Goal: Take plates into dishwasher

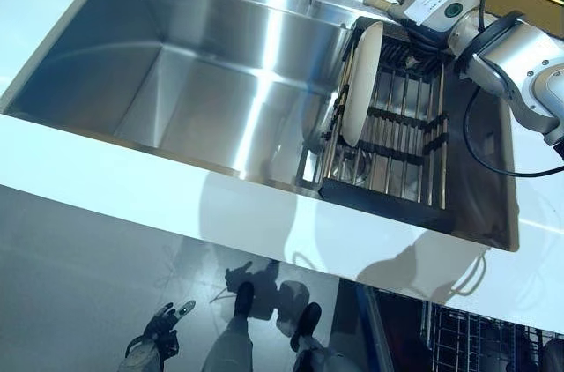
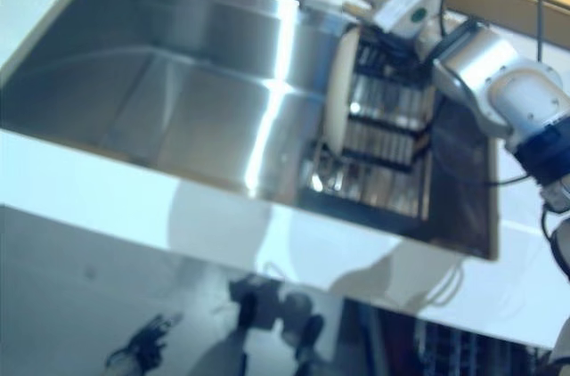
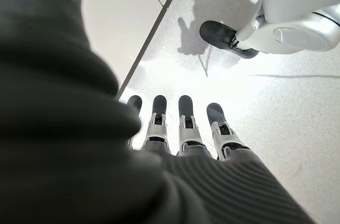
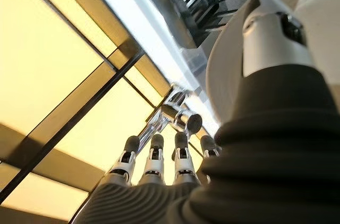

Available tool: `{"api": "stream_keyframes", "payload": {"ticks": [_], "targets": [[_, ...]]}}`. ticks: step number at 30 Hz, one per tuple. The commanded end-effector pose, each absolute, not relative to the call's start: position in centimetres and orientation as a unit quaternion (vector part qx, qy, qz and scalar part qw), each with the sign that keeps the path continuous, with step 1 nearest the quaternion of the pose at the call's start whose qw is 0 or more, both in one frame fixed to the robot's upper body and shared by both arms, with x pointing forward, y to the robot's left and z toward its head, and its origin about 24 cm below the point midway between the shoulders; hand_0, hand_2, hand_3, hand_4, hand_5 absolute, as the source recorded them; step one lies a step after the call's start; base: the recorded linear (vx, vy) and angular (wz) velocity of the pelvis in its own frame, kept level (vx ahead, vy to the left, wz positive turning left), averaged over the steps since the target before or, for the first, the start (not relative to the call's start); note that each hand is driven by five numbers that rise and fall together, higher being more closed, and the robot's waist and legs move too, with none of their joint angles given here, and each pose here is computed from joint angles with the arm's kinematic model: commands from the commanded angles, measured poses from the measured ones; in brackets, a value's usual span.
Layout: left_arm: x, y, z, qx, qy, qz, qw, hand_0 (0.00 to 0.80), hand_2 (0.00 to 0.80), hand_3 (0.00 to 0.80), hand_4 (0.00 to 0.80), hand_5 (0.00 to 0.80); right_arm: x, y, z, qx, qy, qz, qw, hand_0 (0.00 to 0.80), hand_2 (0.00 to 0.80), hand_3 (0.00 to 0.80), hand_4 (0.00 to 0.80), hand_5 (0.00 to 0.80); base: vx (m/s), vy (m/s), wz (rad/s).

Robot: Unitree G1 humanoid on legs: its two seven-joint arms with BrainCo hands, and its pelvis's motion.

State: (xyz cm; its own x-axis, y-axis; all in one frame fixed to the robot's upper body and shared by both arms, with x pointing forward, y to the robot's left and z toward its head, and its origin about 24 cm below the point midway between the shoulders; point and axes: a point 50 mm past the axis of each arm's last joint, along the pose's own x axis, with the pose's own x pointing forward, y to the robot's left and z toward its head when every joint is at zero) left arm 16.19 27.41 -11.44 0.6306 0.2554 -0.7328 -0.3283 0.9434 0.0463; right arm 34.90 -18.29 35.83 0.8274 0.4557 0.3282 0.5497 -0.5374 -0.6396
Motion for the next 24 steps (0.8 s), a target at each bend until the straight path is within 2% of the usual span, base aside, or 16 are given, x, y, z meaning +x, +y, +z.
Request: {"api": "stream_keyframes", "payload": {"ticks": [1,24], "targets": [[14.2,28.3,-11.9,-0.038,0.414,0.174,0.893,0.000,0.000,0.000,0.000,0.000,34.0,-18.8,38.2,-0.868,-0.300,-0.103,0.382,0.000,0.000,0.000,0.000,0.000,0.000,0.000,0.00],[14.0,28.1,-12.2,-0.042,0.418,0.179,0.890,0.000,0.000,0.000,0.000,0.000,33.8,-15.8,36.7,-0.866,-0.325,-0.022,0.379,0.000,0.000,0.000,0.000,0.000,0.000,0.000,0.00]]}}
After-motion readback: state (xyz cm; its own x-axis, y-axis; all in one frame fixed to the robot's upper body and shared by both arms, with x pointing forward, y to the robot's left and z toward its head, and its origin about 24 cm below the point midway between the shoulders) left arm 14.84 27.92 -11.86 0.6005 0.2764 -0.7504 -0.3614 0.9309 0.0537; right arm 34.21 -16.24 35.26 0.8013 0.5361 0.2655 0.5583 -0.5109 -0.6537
